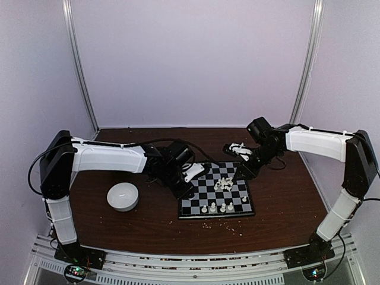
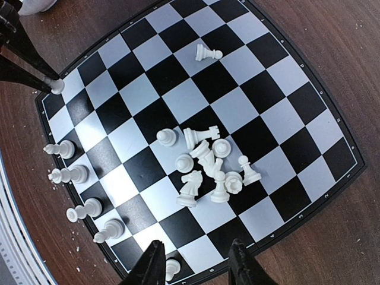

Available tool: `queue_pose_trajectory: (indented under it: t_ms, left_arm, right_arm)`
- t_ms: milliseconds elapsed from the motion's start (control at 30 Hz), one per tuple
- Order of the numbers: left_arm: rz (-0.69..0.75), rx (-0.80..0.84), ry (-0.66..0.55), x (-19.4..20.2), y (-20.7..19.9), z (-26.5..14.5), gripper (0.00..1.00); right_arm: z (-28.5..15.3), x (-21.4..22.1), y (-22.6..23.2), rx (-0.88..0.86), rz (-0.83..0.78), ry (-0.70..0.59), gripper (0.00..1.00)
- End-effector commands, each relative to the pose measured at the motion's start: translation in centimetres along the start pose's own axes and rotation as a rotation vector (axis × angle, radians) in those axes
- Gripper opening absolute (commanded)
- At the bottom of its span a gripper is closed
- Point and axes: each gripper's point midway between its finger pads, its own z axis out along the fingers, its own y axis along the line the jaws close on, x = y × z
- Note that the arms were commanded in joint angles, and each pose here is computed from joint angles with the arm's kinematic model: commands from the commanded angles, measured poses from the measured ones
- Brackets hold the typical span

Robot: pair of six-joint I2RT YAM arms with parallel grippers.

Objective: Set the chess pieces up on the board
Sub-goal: Place the pawn on a2.

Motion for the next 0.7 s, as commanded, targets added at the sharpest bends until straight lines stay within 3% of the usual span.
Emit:
queue_pose_trajectory:
  t_ms: [0, 667]
  left_arm:
    - [0.001, -0.045, -0.009, 0.1, 0.9, 1.0, 0.04]
    - [-0.003, -0.045, 0.059, 2.5, 1.1, 2.2, 0.03]
  right_arm:
    - [0.0, 0.2, 0.0, 0.007, -0.002, 0.006, 0.37]
    - [0.2, 0.4, 0.0, 0.004, -0.002, 0.012, 0.37]
